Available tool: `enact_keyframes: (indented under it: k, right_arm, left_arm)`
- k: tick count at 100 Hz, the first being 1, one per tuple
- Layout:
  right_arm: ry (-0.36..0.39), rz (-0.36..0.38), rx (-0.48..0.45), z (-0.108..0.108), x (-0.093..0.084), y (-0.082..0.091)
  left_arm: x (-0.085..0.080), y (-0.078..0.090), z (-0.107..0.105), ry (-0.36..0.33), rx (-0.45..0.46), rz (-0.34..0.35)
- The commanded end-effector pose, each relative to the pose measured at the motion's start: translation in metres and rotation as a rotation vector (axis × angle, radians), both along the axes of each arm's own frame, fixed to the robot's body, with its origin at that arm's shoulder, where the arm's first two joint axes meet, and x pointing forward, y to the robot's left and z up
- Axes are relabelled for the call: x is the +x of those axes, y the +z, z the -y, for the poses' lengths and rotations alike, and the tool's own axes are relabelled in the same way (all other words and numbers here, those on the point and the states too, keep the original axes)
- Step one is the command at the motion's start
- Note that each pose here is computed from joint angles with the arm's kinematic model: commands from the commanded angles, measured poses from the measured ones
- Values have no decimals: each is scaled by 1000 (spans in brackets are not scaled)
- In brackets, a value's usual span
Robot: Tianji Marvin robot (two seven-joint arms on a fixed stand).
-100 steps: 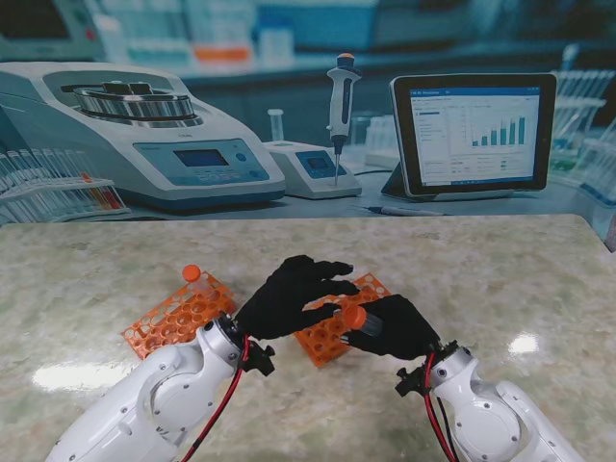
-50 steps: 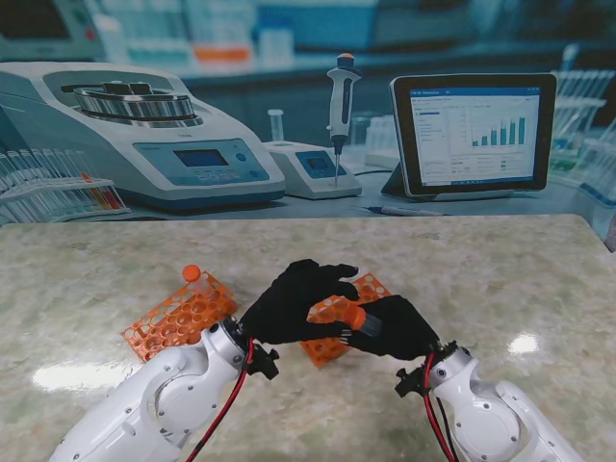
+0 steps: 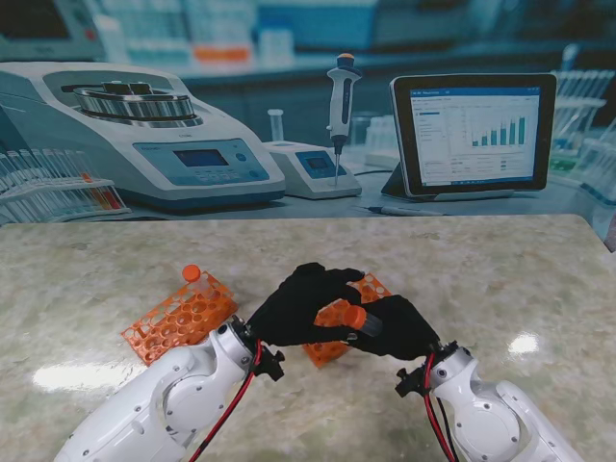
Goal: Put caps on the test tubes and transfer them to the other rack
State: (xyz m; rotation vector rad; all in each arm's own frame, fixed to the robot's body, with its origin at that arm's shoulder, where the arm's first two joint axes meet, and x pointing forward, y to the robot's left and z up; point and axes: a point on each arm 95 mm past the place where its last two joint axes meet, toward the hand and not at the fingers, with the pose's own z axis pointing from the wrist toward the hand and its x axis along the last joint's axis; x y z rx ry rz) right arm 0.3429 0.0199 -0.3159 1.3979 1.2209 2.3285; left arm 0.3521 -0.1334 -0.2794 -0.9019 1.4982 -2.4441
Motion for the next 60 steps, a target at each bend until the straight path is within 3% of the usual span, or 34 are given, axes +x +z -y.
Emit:
enact_keyframes:
  k: [1, 60]
  right_arm:
    - [3, -5, 4, -2, -3, -1]
    - [4, -7, 5, -3, -2, 0]
  left_arm:
    - [-1, 0, 3, -1, -15, -13]
    - [-2, 0, 6, -18, -34, -6]
